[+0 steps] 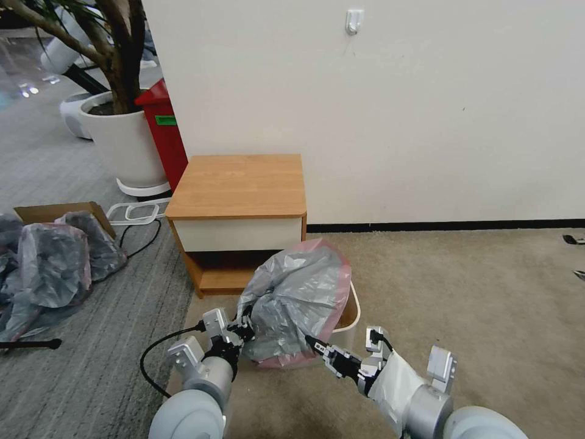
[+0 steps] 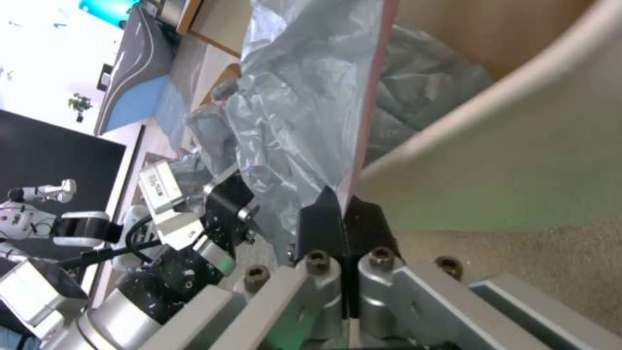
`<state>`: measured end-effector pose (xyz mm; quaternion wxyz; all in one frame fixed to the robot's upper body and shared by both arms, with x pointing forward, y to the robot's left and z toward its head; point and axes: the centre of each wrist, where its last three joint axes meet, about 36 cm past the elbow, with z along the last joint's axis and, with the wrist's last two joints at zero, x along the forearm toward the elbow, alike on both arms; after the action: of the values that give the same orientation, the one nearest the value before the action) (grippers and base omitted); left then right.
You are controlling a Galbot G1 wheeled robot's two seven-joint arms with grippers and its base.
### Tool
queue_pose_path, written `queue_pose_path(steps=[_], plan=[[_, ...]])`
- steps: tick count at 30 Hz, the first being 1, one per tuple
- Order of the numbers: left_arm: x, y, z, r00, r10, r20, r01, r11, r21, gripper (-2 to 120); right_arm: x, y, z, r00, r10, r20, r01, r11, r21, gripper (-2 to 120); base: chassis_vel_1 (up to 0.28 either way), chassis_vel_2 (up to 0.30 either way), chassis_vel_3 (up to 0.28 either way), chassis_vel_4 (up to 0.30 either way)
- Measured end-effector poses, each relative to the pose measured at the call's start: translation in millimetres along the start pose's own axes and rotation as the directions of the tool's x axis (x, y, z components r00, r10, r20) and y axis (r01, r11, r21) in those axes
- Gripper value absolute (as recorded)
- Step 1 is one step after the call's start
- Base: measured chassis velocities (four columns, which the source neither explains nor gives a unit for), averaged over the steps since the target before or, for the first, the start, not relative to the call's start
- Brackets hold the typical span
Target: Pick up the garbage bag from the table and place it over the trash can.
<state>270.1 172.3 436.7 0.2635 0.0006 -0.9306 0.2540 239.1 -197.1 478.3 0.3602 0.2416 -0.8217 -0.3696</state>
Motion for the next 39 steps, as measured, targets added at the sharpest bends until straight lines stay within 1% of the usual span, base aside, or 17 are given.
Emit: queue_pose_path(steps=[8,11,16,18,21,25,33,35,36,37,39], plan=[[-6,2.9,-1.1,1.000,-0.022,-0.007,0.022,1.000,-0.009,7,5,0,-2,1.000,0.015,0.018,-0.015,1.000,0.017,0,0.000,0.000,0.000,0.000],[-9,6.0,-3.7,0.999,-0.036,-0.005,0.036,0.999,-0.004,7,11,2,-7,0.999,0.028,0.037,-0.030,0.999,0.037,0,0.000,0.000,0.000,0.000],[-11,6.8,-7.2,0.999,-0.034,-0.010,0.034,0.999,0.013,7,18,2,-13,0.996,0.064,0.066,-0.067,0.996,0.053,0,0.000,0.000,0.000,0.000],[-12,6.8,-7.6,0.999,-0.034,-0.010,0.034,0.999,0.015,7,19,2,-13,0.995,0.068,0.071,-0.072,0.996,0.053,0,0.000,0.000,0.000,0.000],[-13,7.8,-9.5,0.999,-0.037,-0.010,0.037,0.999,0.019,6,20,-3,-19,0.988,0.107,0.111,-0.112,0.993,0.047,0,0.000,0.000,0.000,0.000],[-14,9.2,-11.0,0.999,-0.039,-0.011,0.039,0.999,0.022,6,22,-7,-22,0.981,0.136,0.139,-0.143,0.989,0.036,0,0.000,0.000,0.000,0.000],[-15,9.8,-12.6,0.999,-0.037,-0.012,0.037,0.999,0.027,6,22,-8,-21,0.975,0.158,0.156,-0.163,0.986,0.020,0,0.000,0.000,0.000,0.000],[-15,9.8,-12.7,0.999,-0.036,-0.014,0.037,0.999,0.029,6,24,-4,-22,0.970,0.171,0.172,-0.178,0.984,0.023,0,0.000,0.000,0.000,0.000],[-16,10.8,-12.7,0.999,-0.039,-0.016,0.039,0.999,0.032,6,30,5,-23,0.963,0.177,0.203,-0.188,0.982,0.035,0,0.000,0.000,0.000,0.000],[-16,10.8,-12.7,0.999,-0.039,-0.016,0.039,0.999,0.032,6,30,5,-23,0.963,0.177,0.203,-0.188,0.982,0.035,0,0.000,0.000,0.000,0.000],[-17,11.6,-12.8,0.999,-0.040,-0.017,0.041,0.999,0.033,6,36,9,-25,0.953,0.191,0.235,-0.207,0.977,0.045,2,0.000,0.000,0.000,0.000]])
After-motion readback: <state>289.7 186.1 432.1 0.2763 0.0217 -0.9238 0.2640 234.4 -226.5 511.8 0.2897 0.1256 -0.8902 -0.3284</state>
